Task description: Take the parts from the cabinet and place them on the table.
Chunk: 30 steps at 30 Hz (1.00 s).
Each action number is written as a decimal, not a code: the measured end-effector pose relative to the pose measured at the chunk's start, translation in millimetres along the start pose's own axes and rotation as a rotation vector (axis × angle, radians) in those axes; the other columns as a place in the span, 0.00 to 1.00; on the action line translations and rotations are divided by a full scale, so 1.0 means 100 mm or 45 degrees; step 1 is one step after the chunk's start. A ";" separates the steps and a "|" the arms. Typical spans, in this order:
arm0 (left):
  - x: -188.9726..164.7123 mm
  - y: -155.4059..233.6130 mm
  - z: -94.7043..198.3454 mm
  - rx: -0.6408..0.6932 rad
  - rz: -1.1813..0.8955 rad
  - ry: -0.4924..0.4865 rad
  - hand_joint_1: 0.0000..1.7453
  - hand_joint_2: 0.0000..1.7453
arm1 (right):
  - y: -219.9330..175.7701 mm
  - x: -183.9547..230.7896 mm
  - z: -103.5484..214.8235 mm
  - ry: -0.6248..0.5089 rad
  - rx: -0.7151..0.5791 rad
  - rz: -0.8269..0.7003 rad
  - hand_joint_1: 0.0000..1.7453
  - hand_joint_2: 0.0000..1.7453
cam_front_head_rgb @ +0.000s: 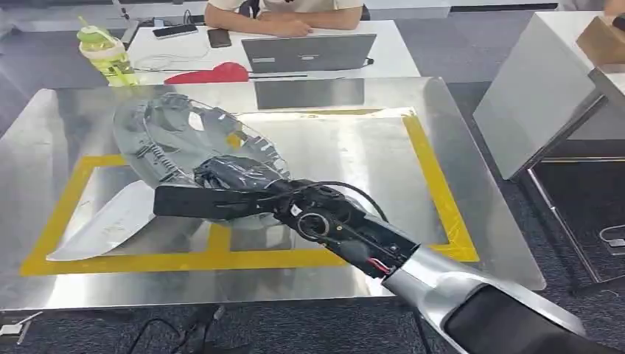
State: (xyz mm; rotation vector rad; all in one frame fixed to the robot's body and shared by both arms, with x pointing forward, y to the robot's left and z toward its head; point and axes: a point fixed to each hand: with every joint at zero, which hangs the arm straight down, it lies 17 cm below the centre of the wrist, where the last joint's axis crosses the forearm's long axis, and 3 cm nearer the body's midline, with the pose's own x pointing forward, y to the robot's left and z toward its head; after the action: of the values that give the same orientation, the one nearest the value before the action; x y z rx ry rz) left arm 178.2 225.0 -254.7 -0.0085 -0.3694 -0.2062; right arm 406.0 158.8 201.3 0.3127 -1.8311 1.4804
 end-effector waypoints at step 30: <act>-0.05 0.02 0.00 0.002 0.001 0.006 0.00 1.00 | -2.11 -0.81 0.49 0.395 -0.404 0.266 1.00 1.00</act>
State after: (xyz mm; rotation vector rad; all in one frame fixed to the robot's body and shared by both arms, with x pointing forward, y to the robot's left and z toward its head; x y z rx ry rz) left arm 174.1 227.6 -256.0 -0.0067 -0.3652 -0.2047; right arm 570.8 29.6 298.7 -0.2571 -1.8440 1.2608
